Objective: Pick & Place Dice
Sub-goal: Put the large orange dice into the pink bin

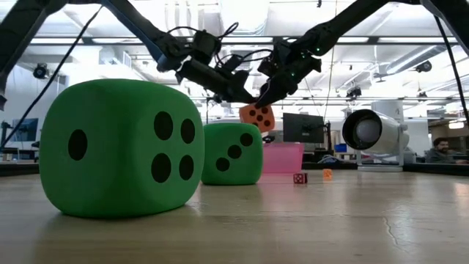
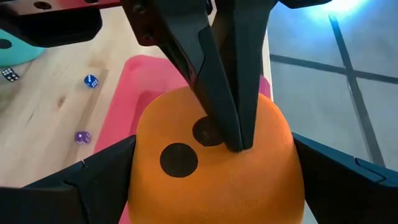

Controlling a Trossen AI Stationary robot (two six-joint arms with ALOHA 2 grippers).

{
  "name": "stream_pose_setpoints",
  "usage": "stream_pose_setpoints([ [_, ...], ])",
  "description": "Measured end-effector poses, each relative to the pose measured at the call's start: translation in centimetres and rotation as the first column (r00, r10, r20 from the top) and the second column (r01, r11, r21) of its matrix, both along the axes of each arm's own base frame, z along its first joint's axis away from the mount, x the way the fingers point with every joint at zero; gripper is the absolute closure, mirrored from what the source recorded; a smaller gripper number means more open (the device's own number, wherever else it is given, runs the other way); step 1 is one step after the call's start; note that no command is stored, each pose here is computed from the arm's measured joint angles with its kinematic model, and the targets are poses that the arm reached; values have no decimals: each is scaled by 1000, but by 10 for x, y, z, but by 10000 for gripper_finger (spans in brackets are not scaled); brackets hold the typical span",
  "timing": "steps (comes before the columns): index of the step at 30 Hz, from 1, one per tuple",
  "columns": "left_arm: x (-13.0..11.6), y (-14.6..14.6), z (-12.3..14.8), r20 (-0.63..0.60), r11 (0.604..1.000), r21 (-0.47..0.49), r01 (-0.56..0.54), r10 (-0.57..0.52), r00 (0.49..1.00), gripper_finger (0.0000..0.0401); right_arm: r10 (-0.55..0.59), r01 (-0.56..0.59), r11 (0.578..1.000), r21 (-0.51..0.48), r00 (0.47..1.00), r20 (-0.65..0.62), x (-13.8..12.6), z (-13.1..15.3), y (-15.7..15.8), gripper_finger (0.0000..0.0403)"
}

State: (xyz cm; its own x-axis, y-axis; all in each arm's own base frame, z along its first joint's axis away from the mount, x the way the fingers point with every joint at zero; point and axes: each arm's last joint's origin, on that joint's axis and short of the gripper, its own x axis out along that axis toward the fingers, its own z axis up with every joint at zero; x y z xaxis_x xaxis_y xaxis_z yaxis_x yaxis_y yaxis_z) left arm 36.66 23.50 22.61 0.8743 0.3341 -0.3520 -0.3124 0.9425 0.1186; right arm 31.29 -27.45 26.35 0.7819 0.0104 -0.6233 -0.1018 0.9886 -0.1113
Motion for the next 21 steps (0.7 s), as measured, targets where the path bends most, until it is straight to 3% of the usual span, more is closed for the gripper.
stream_pose_setpoints([
  [21,-4,-3,-13,-97,998,-61,8,-14,995,393,0,0,1000,4,1000,7,1,-1,0,23],
])
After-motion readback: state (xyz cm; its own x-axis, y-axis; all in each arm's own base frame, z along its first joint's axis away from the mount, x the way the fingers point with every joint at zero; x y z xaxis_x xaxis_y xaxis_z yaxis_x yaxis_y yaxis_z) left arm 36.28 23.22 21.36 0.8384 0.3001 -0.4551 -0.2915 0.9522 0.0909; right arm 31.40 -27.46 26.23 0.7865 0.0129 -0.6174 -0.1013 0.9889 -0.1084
